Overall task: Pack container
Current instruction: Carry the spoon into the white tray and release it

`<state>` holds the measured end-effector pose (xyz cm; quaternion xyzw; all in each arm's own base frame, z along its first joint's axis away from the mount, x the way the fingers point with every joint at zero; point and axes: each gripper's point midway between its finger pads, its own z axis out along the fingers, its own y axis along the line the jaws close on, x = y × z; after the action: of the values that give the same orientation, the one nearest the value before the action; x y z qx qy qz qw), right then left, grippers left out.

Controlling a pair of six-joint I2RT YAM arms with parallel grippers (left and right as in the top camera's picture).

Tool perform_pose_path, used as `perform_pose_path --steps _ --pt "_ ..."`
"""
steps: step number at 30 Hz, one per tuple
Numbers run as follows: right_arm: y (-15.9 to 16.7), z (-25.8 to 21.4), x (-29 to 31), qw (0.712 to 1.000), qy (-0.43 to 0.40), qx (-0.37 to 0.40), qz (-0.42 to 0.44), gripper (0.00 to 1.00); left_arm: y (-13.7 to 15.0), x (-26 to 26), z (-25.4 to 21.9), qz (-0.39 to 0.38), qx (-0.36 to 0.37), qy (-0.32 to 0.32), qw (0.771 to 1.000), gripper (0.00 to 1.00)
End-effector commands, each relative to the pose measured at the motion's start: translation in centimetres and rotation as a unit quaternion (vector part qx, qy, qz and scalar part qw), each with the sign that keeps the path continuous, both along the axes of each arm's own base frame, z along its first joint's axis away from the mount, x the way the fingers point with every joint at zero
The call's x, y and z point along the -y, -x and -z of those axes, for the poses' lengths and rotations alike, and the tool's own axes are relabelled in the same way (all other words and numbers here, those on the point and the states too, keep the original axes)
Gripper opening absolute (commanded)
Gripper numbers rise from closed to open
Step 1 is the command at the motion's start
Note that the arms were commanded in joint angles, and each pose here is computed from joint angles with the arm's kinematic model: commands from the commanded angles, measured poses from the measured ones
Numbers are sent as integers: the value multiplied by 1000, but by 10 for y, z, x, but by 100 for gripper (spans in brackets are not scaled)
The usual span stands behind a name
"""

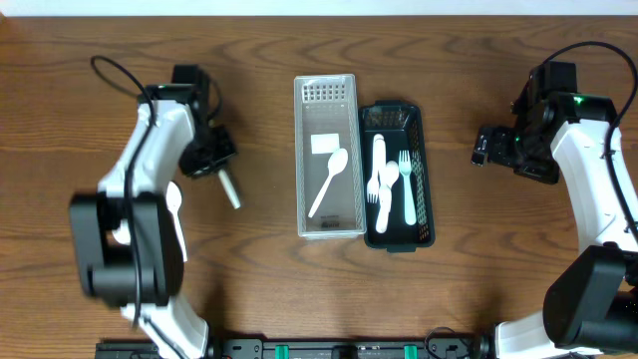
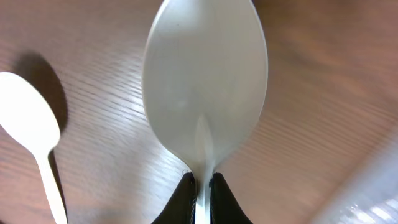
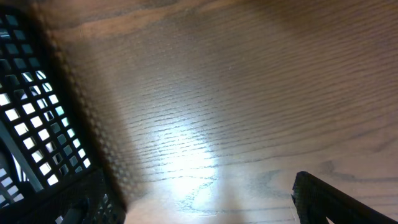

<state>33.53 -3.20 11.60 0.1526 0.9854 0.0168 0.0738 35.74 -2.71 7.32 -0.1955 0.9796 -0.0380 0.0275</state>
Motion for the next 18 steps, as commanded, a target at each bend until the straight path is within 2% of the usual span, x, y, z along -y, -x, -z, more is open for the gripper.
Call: perform_pose_path --steps 1,5,8,13,18 --pt "0 0 -2 1000 -1 -1 -2 99 -6 46 -73 79 111 9 991 6" --pt "0 0 -3 1000 -4 0 -3 99 4 106 -115 176 193 10 965 6" --pt "0 0 -3 1000 -4 0 -3 99 13 146 -121 228 216 10 949 6" --pt "0 0 -3 1000 -4 -1 -3 99 20 193 -92 283 196 17 939 6" --pt "1 0 -3 1000 -4 -2 -3 99 18 199 -39 291 133 -1 947 6"
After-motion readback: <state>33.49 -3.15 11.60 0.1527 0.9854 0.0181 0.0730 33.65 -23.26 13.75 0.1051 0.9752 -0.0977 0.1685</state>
